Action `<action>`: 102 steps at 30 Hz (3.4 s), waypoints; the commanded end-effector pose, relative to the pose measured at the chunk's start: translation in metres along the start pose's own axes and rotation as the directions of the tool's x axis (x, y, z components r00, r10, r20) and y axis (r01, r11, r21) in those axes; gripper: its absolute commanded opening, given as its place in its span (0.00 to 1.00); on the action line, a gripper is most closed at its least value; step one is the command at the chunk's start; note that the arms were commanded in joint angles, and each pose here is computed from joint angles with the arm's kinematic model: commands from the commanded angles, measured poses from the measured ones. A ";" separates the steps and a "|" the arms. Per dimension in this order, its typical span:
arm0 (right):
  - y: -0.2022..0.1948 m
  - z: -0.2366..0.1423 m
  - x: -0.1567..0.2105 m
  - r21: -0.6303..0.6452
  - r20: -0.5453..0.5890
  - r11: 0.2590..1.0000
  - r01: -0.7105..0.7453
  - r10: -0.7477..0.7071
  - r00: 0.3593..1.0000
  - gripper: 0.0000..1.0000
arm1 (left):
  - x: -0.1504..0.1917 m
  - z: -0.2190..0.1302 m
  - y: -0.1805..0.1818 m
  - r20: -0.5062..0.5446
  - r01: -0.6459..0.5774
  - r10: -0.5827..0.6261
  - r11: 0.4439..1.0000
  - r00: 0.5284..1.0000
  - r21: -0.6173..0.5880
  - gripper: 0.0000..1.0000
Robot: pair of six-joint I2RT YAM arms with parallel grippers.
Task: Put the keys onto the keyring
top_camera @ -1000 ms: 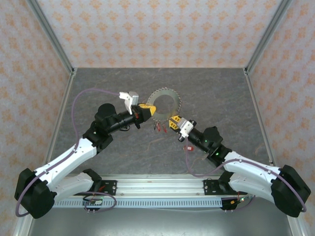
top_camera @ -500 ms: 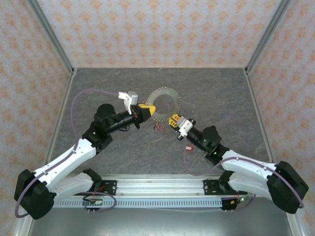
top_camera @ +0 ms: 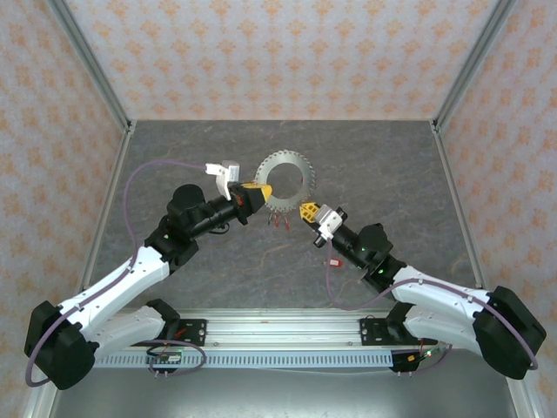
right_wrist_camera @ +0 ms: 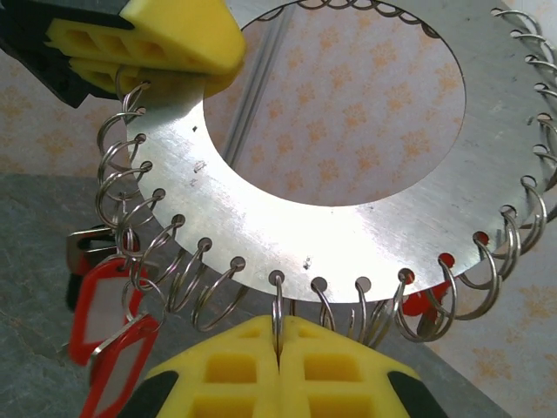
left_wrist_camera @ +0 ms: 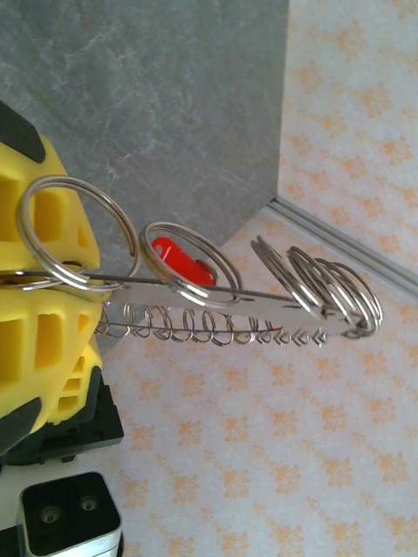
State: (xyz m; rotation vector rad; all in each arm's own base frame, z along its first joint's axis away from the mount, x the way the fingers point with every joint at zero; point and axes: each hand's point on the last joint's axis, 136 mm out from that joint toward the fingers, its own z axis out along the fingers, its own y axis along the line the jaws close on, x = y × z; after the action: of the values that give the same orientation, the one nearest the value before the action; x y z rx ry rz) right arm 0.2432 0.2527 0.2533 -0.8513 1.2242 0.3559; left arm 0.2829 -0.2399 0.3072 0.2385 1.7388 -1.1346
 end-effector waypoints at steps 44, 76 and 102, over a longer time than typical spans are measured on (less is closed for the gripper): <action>0.086 0.018 0.099 -0.442 -0.444 0.835 0.327 -0.521 0.729 0.00 | 0.120 -0.095 0.138 0.092 0.310 -0.323 0.732 0.942 -0.607 0.72; 0.070 0.003 0.040 -0.632 -0.340 0.711 -0.309 0.104 0.935 0.00 | 0.077 -0.045 0.033 -0.107 -0.467 0.460 0.883 0.881 -0.048 0.44; 0.068 0.008 0.054 -0.673 -0.295 0.725 -0.148 -0.080 0.952 0.00 | 0.123 0.007 0.009 -0.212 -0.537 0.621 0.771 0.755 0.343 0.35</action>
State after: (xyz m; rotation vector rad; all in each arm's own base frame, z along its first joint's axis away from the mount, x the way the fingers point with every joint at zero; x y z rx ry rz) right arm 0.2214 0.2834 0.1580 -1.5677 1.5324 0.7682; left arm 0.2368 -0.2695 0.1829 1.0147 1.7086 -0.8640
